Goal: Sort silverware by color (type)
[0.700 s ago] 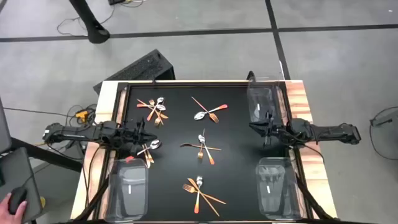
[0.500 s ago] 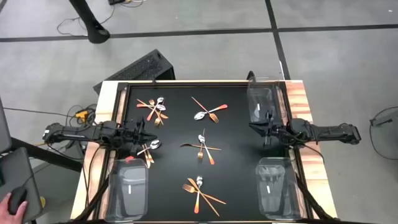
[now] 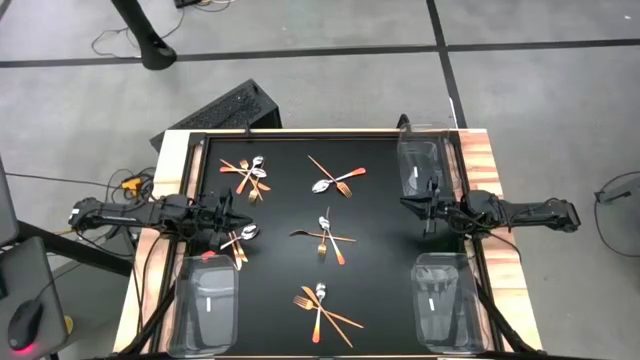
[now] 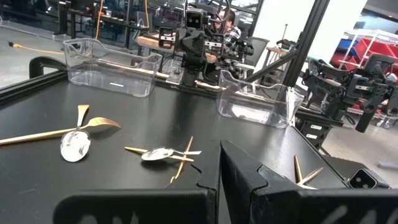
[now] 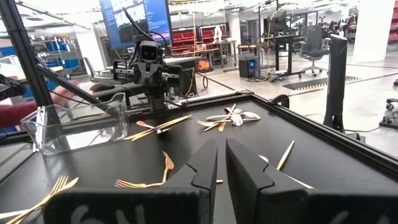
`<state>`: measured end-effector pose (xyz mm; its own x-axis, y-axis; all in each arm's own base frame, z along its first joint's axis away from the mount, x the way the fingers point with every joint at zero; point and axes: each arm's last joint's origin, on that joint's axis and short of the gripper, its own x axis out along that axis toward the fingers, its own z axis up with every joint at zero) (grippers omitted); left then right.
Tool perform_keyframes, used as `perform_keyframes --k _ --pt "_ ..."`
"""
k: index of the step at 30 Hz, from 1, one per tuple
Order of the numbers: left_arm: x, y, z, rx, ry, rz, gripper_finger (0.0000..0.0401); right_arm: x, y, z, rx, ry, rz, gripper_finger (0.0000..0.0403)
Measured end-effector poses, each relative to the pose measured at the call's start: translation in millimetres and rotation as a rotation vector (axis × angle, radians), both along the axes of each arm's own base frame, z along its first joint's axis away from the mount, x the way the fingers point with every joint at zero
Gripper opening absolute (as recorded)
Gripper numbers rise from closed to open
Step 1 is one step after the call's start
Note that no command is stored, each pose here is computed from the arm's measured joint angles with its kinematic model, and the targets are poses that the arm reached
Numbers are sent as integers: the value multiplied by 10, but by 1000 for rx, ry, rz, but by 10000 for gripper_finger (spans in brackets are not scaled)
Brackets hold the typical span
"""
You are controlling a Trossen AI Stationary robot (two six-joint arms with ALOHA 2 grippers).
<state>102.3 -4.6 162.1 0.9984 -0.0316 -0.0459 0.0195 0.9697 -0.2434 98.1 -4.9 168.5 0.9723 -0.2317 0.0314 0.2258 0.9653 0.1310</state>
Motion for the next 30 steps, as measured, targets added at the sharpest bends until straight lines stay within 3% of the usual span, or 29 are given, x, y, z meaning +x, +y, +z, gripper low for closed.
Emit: perform_keyframes --k 30 --pt "0 12 6 2 -7 41 0 0 0 0 0 0 0 59"
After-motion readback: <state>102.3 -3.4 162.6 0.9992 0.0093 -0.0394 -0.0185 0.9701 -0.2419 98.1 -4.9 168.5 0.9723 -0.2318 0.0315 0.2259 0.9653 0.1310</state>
